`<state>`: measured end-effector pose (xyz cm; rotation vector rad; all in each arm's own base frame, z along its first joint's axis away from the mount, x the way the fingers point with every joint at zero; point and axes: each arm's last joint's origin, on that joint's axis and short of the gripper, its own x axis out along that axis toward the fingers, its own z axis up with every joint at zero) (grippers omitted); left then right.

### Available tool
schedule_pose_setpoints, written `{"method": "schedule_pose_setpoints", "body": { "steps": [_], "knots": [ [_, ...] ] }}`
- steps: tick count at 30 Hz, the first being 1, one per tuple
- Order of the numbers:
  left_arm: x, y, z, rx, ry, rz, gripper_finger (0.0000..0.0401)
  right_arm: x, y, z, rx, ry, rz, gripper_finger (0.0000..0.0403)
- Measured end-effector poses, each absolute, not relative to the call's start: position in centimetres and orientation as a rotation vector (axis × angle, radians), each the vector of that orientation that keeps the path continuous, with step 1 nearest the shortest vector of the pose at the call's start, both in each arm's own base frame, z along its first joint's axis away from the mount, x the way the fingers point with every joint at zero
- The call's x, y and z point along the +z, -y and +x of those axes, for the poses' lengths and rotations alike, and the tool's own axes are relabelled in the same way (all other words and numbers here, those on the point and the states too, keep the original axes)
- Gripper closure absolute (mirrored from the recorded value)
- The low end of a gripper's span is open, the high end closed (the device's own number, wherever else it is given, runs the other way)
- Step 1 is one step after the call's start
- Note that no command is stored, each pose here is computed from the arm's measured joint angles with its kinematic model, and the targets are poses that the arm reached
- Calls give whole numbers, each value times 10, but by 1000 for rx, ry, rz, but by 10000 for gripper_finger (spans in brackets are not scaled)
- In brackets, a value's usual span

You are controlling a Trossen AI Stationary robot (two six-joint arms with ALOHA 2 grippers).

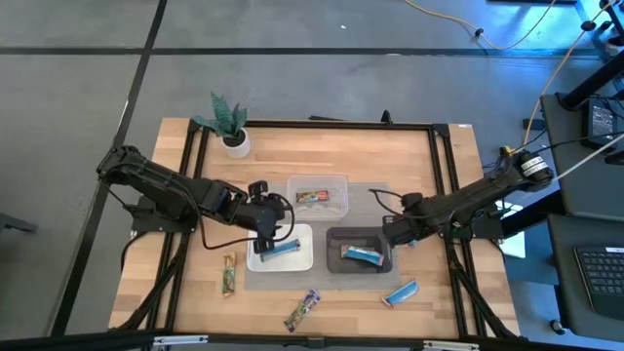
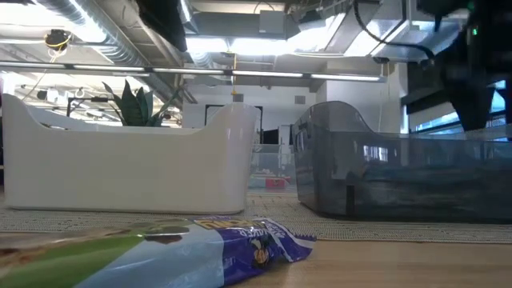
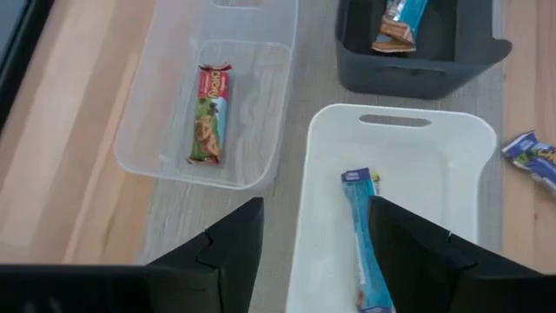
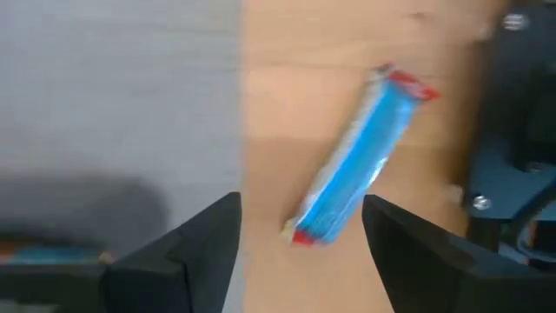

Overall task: Pick and place Granola Bars by type
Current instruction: Put the top red granola bar into the transparent bin

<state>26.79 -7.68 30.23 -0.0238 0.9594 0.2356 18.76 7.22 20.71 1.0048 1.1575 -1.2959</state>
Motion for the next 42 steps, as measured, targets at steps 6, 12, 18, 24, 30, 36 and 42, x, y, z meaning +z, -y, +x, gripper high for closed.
{"method": "schedule_pose_setpoints", "body": {
  "steps": [6, 12, 18, 24, 30, 36, 42],
  "knots": [
    [302, 67, 271, 227, -973, 0, 206, 177, -65, 169, -1502, -1087, 1056, 160],
    [302, 58, 273, 222, -987, 3, 204, 152, -64, 166, -1487, -1031, 1159, 160],
    [302, 49, 274, 227, -993, 28, 206, 142, -63, 163, -1483, -999, 1227, 159],
    [302, 42, 276, 251, -994, 16, 204, 144, -64, 165, -1458, -1028, 1199, 159],
    [302, 36, 276, 270, -995, 7, 206, 159, -63, 166, -1514, -1022, 1106, 159],
    [302, 35, 276, 273, -995, 5, 204, 160, -62, 163, -1600, -977, 1148, 159],
    [302, 35, 276, 273, -995, 5, 204, 151, -59, 155, -1683, -938, 1178, 159]
  ]
}}
